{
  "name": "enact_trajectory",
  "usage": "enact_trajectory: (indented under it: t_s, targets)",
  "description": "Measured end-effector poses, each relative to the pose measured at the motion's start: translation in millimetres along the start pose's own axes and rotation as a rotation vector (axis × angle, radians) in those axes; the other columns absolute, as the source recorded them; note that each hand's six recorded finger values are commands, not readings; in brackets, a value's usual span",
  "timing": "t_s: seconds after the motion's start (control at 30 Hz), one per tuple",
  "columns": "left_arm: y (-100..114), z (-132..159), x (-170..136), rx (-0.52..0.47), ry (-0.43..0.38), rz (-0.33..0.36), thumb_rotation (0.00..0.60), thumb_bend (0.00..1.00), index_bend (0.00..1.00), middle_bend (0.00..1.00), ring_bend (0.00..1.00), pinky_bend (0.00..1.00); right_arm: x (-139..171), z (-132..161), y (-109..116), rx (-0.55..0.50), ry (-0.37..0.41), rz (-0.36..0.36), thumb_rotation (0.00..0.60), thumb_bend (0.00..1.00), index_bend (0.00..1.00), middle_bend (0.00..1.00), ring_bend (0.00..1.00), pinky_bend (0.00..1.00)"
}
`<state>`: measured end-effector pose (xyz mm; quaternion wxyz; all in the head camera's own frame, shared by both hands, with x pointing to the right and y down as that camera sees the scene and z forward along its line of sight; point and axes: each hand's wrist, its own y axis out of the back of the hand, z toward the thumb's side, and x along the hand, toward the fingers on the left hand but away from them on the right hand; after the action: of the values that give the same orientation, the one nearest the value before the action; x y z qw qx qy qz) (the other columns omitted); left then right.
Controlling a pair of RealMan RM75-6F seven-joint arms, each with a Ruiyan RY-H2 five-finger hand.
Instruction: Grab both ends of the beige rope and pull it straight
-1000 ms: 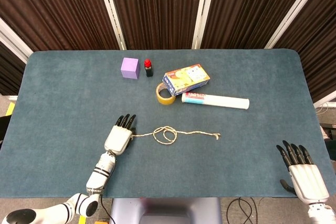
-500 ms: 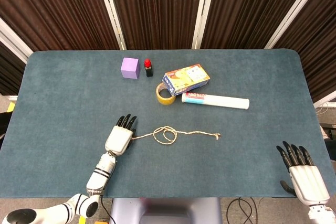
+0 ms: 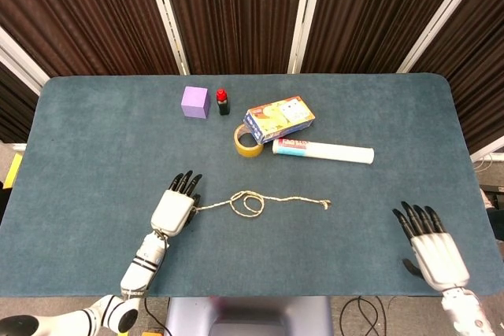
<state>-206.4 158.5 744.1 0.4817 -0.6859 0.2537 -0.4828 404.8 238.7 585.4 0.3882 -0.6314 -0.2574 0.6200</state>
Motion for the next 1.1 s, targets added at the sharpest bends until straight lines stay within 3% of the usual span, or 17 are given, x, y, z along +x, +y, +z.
enact_trajectory:
  t_s: [0.07, 0.23, 0.43, 0.73, 1.1]
  targets:
    - [2.4, -2.8, -3.8, -0.002, 0.0, 0.003, 0.6, 0.44, 0.62, 0.1, 0.0, 0.15, -15.7, 6.7, -2.5, 0.01, 0.011, 0.015, 0.6, 0.3, 0.04, 0.0, 0.0, 0.0]
    - [6.1, -7.2, -9.1, -0.006, 0.004, 0.006, 0.6, 0.44, 0.61, 0.1, 0.0, 0.15, -64.7, 34.4, -8.9, 0.016, 0.05, 0.037, 0.6, 0.3, 0.27, 0.0, 0.0, 0.0]
    - [9.8, -12.9, -12.5, -0.004, 0.012, 0.012, 0.6, 0.44, 0.6, 0.1, 0.0, 0.15, -115.7, 70.7, -23.9, 0.035, 0.082, 0.029, 0.6, 0.3, 0.41, 0.0, 0.0, 0.0]
    - [13.7, -24.1, -14.8, -0.007, 0.031, 0.019, 0.6, 0.44, 0.6, 0.1, 0.0, 0.15, -157.1, 101.5, -45.0, 0.06, 0.064, 0.031, 0.6, 0.31, 0.49, 0.0, 0.0, 0.0]
    - [15.9, -29.6, -14.9, -0.013, 0.037, 0.022, 0.6, 0.44, 0.6, 0.1, 0.0, 0.15, -175.8, 121.2, -52.5, 0.037, 0.066, 0.027, 0.6, 0.39, 0.59, 0.02, 0.0, 0.0]
